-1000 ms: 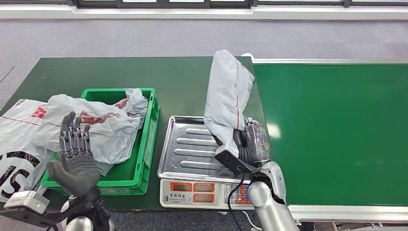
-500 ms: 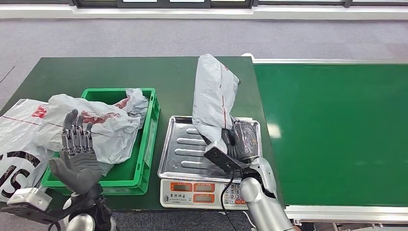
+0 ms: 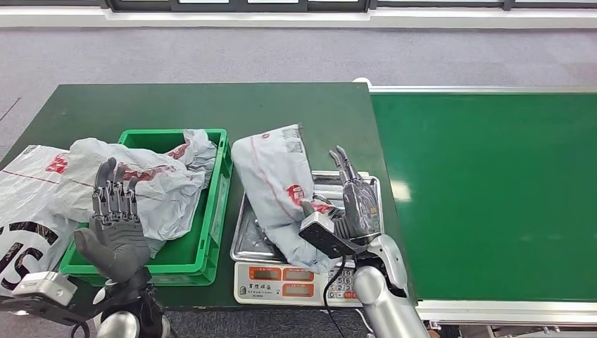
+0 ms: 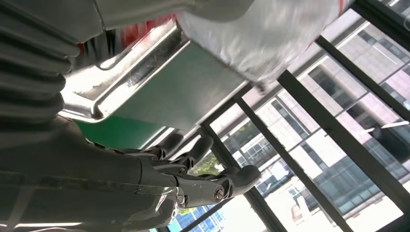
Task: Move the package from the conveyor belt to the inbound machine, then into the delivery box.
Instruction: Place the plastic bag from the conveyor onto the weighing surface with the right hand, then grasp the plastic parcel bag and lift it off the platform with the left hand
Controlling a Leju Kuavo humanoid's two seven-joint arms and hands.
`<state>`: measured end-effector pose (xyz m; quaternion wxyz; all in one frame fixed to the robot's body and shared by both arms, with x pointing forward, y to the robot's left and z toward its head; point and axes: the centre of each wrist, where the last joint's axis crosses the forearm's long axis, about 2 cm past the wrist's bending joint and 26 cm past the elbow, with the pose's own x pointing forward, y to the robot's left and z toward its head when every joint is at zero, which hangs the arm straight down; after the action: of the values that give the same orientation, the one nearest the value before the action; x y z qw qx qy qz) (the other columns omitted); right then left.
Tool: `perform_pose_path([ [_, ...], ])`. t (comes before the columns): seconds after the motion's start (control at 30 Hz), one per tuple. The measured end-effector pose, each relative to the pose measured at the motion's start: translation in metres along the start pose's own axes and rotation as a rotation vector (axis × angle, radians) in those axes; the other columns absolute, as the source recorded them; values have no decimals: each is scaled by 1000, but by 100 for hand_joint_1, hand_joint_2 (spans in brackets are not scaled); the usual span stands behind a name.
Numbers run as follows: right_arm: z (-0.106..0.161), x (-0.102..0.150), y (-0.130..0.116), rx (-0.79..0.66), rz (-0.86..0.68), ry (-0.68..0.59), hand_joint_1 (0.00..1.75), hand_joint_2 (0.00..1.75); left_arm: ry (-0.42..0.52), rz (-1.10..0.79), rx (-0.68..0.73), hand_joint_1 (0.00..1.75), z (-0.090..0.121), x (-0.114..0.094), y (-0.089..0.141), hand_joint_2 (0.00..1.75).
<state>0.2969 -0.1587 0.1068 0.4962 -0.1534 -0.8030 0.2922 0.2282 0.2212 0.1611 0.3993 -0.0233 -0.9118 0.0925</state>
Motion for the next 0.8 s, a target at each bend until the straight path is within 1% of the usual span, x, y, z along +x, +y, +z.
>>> perform_pose_path([
  [0.23, 3, 10, -9, -30, 0, -48, 0, 0, -2, -4, -3, 0, -2, 1, -1, 0],
  [0.37, 10, 18, -17, -55, -5, -81, 0, 175, -1, -22, -4, 0, -3, 1, -1, 0],
  [0.5, 17, 27, -28, -81, -16, -100, 0, 175, 18, -17, -21, 0, -5, 1, -2, 0],
  [0.6, 22, 33, -36, -111, -25, -130, 0, 175, 46, -39, -65, 0, -8, 1, -5, 0],
  [0.63, 24, 36, -39, -130, -30, -150, 0, 175, 64, -84, -95, 0, -9, 0, -6, 0],
  [0.7, 28, 43, -46, -181, -41, -206, 0, 175, 101, -237, -190, 0, -14, -5, -11, 0],
  [0.8, 29, 54, -57, -245, -56, -282, 0, 175, 135, -439, -378, 0, -29, -24, -28, 0],
])
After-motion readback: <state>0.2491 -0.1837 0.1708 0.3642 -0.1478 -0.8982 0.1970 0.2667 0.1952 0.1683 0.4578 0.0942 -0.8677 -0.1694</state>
